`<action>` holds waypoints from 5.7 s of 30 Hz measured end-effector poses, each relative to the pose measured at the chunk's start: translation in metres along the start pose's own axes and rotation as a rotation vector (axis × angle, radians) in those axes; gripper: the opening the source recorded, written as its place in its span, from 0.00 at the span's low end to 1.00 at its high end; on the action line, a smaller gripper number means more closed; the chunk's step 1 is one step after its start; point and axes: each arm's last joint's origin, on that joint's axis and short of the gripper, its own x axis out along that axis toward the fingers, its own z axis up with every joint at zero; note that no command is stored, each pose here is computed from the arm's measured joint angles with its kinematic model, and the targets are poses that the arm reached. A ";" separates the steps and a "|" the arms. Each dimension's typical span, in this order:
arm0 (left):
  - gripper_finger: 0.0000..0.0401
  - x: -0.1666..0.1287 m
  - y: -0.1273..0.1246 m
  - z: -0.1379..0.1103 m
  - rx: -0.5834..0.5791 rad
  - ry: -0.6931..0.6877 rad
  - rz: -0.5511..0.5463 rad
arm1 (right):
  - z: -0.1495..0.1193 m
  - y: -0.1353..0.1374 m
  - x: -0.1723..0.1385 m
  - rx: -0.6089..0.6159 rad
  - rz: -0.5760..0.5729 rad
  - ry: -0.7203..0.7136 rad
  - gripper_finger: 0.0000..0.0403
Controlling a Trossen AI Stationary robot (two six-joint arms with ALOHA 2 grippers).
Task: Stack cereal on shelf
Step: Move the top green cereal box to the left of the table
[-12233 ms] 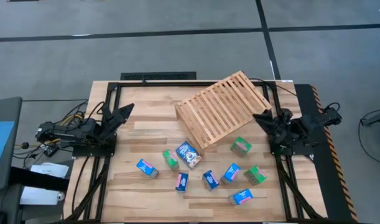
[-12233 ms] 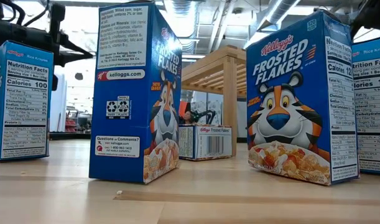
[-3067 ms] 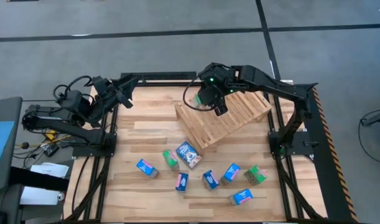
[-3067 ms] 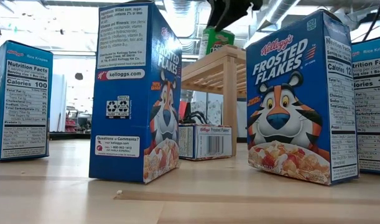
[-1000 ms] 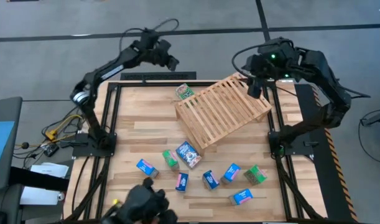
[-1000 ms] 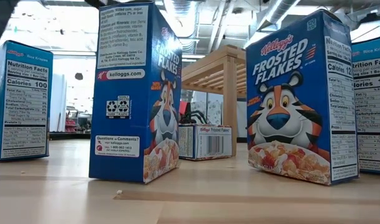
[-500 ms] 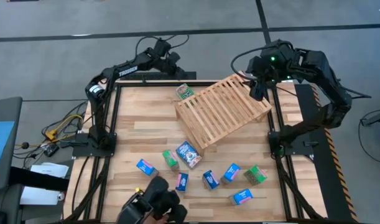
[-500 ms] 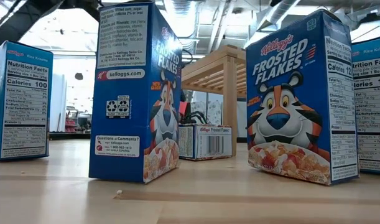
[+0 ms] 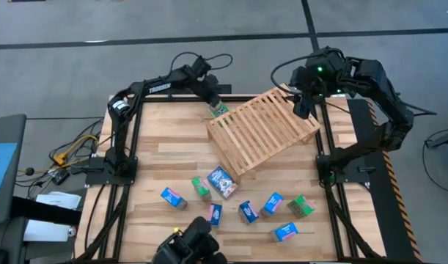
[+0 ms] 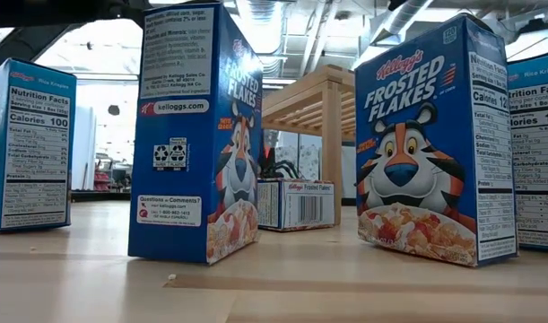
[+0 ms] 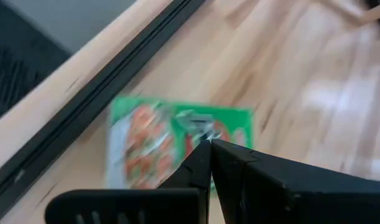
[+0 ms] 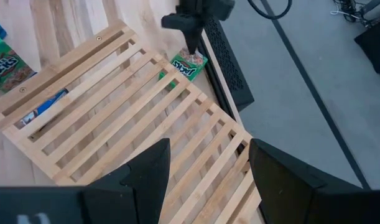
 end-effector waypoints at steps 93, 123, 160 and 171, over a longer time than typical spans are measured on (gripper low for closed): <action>0.00 -0.106 -0.023 -0.216 -0.503 -0.042 0.522 | -0.006 0.028 0.045 -0.021 0.131 0.087 0.61; 0.00 -0.079 -0.035 -0.240 -0.516 -0.177 0.351 | -0.002 0.045 0.041 -0.050 0.178 0.053 0.61; 0.00 -0.132 -0.102 -0.302 -0.656 -0.244 0.432 | 0.003 0.085 0.084 -0.058 0.291 -0.084 0.61; 0.00 -0.118 -0.098 -0.320 -0.770 -0.244 0.306 | 0.002 0.090 0.082 -0.050 0.305 -0.073 0.61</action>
